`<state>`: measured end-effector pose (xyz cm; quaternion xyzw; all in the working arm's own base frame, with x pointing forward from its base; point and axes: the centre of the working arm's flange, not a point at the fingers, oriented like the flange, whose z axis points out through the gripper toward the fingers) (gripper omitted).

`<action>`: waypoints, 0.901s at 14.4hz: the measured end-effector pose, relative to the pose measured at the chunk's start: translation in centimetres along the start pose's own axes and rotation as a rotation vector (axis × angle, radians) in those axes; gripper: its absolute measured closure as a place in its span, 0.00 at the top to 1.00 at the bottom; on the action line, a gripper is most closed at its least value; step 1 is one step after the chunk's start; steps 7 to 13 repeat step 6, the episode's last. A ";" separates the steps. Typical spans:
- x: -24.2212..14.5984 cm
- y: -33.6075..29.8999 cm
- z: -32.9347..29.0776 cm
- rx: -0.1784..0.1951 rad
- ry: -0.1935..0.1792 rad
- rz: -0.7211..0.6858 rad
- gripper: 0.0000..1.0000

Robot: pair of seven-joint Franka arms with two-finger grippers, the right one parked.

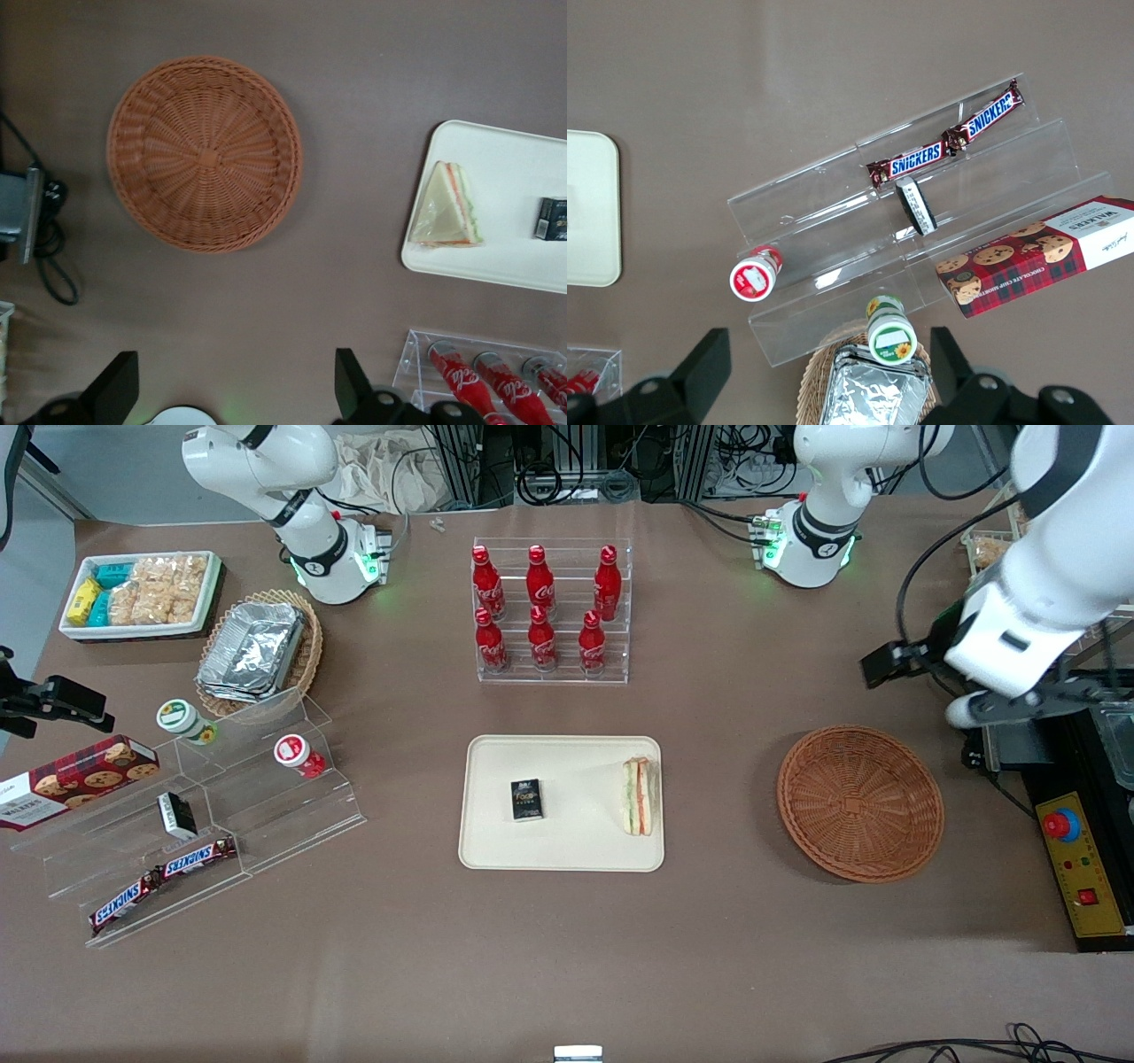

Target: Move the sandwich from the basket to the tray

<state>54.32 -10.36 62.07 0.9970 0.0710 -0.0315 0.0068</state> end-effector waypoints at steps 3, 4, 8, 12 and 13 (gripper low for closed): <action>-1.2 -0.8 -1.1 0.016 0.017 -0.003 1.00; -1.2 -0.7 -1.1 0.018 0.018 -0.001 1.00; -1.3 -0.6 -1.1 0.019 0.018 0.002 1.00; -1.3 -0.6 -1.1 0.019 0.018 0.002 1.00; -1.3 -0.6 -1.1 0.019 0.018 0.002 1.00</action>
